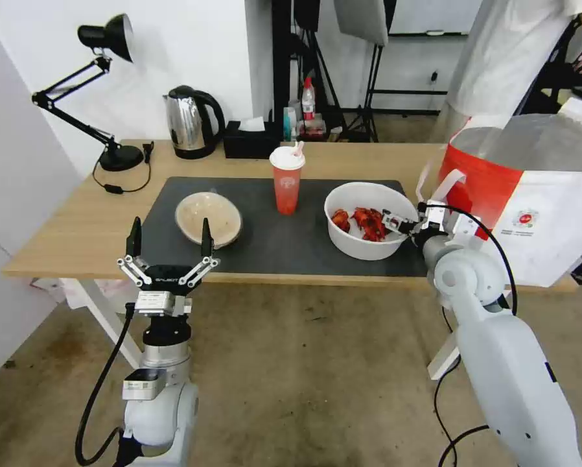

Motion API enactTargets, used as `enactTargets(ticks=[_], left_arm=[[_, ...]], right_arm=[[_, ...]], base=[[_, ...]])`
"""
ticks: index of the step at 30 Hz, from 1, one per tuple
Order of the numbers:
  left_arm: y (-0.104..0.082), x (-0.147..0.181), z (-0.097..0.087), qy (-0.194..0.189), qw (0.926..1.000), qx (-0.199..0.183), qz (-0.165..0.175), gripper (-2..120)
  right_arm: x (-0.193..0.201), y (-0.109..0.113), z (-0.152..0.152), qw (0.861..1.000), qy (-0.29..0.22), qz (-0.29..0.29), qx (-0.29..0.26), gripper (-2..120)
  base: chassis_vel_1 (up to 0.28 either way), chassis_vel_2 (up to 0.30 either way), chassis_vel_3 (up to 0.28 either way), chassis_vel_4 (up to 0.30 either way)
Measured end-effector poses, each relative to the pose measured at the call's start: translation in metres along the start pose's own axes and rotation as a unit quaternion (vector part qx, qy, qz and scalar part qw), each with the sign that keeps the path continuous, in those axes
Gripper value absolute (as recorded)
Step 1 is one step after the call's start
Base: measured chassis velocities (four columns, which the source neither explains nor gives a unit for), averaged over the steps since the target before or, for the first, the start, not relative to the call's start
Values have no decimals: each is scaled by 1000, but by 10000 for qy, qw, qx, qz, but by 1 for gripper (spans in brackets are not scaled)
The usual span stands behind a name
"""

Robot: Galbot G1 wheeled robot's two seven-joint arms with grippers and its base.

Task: Pick up the trash from the table and place it into the takeout bag.

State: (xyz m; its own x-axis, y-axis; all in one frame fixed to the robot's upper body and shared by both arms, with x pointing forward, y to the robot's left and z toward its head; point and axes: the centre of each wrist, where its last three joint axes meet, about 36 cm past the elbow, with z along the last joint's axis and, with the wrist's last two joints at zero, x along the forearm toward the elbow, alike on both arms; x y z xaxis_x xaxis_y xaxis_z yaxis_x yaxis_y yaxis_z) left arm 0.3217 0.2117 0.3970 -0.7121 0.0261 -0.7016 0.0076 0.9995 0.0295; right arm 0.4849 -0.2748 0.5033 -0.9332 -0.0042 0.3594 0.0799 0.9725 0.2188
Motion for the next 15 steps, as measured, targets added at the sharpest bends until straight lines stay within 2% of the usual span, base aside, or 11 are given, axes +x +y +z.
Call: enactTargets(ticks=[3,6,8,11,12,15], left_arm=[[0,0,0,-1,10000,-5,-2,100],[0,0,0,0,10000,-6,-2,100],[0,0,0,0,10000,-5,-2,100],[0,0,0,0,10000,-3,-5,100],[0,0,0,0,10000,-3,-5,100],[0,0,0,1,10000,-1,-8,100]], right_arm=[[-2,-3,2,10000,0,21,9,91],[-5,-6,6,10000,10,43,28,76],[-5,-7,7,10000,17,56,33,73],[-7,-10,12,9999,27,101,45,57],[-7,-10,12,9999,27,101,45,57],[-7,-10,14,9999,59,105,59,44]], base=[[0,0,0,0],[0,0,0,0],[0,0,0,0],[0,0,0,0],[0,0,0,0],[0,0,0,0]])
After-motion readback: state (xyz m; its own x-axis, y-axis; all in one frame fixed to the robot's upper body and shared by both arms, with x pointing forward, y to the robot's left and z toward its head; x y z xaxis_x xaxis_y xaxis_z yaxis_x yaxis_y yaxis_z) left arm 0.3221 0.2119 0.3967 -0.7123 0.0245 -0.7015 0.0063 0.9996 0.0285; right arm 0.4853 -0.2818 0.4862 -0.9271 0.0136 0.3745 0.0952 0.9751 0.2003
